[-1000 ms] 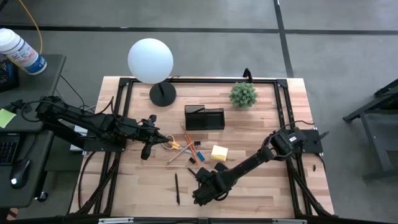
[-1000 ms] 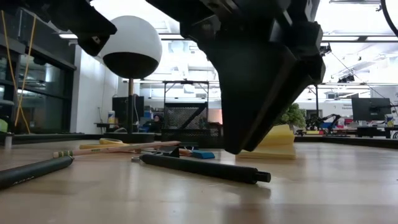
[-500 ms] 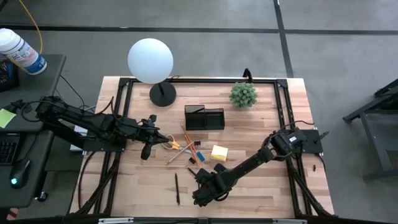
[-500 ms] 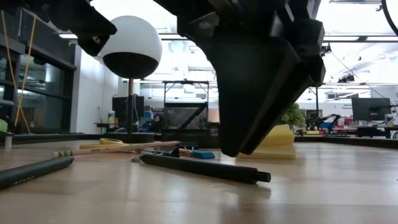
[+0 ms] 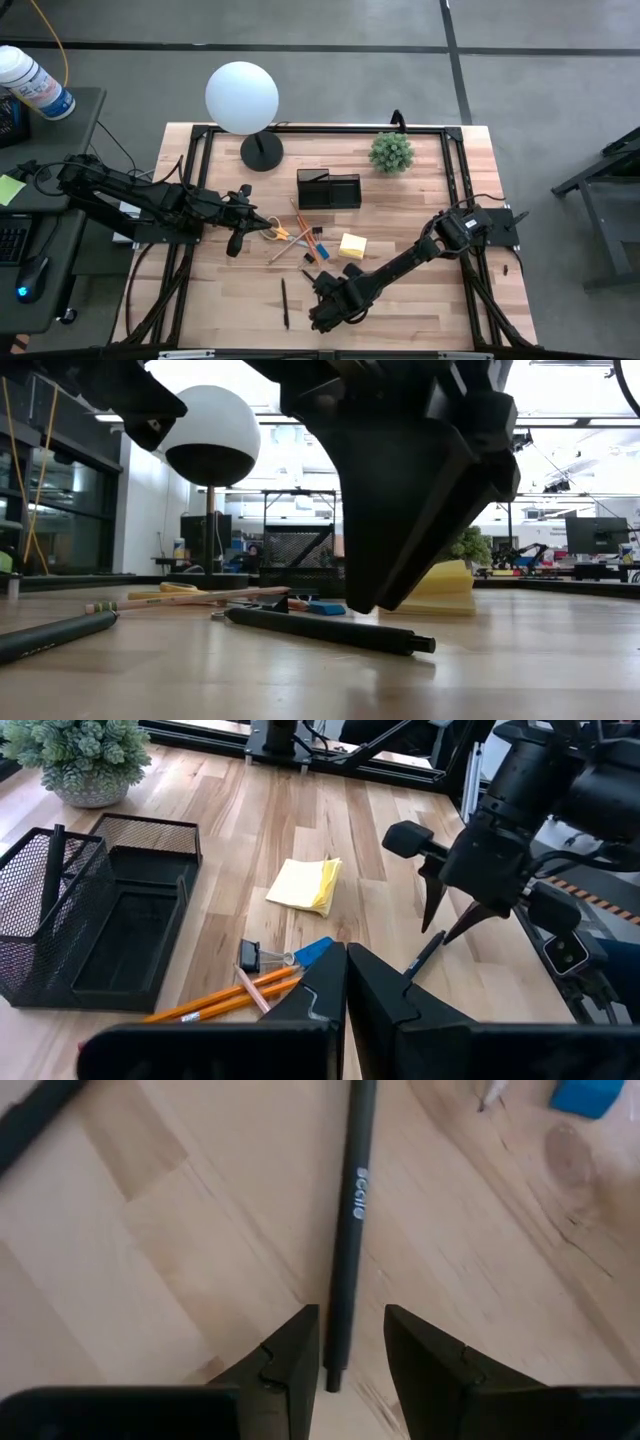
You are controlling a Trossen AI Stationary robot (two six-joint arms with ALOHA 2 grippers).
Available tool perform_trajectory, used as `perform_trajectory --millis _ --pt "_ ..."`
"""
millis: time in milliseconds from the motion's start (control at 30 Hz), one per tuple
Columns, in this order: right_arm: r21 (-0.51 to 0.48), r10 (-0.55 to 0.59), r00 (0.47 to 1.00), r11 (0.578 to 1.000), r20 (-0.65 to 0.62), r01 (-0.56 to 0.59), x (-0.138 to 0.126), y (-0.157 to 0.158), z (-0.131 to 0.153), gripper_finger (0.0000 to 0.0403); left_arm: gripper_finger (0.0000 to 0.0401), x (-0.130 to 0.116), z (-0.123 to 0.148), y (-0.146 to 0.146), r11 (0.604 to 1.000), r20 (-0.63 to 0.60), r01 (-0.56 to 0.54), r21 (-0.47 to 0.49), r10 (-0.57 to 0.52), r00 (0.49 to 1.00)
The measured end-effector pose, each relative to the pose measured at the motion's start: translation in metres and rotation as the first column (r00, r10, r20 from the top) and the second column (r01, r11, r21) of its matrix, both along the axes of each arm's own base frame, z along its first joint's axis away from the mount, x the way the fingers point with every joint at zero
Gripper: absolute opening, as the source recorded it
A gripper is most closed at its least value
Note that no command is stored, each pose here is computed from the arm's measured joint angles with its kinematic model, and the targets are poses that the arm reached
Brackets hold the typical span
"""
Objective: Pick and place office supplies into organizer
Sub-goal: Put the right black pen into the black organizer
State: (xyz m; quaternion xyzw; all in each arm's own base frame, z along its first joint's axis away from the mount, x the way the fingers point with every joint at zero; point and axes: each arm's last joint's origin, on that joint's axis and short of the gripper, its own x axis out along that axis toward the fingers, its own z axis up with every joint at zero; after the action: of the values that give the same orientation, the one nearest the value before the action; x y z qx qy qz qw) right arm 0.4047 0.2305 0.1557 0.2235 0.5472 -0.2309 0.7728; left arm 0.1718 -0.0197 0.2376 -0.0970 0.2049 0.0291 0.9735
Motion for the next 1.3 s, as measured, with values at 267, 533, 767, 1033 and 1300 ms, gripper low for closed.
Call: perform_trajectory --millis 267,533,767,1033,1300 --pt "-0.004 -0.004 1.0 1.0 -0.002 0.004 0.003 0.001 -0.01 0.0113 0.0001 0.0 0.0 0.0 1.0 0.001 0.0 0.0 0.0 1.0" --pt "-0.008 -0.007 1.0 1.0 -0.012 0.007 0.003 0.002 -0.017 0.0096 0.0001 0.0 0.0 0.0 1.0 0.001 0.0 0.0 0.0 1.0" --pt "-0.012 0.004 1.0 1.0 -0.014 -0.005 0.003 0.002 -0.017 0.0029 0.0001 0.0 0.0 0.0 1.0 0.001 0.0 0.0 0.0 1.0" --pt "-0.013 0.01 1.0 1.0 -0.017 -0.01 0.003 0.002 -0.017 0.0025 0.0001 0.0 0.0 0.0 1.0 0.001 0.0 0.0 0.0 1.0" --pt "-0.028 0.023 0.999 0.999 -0.03 -0.024 0.002 0.001 -0.015 0.0024 0.0001 0.0 0.0 0.0 1.0 0.001 0.0 0.0 0.0 1.0"
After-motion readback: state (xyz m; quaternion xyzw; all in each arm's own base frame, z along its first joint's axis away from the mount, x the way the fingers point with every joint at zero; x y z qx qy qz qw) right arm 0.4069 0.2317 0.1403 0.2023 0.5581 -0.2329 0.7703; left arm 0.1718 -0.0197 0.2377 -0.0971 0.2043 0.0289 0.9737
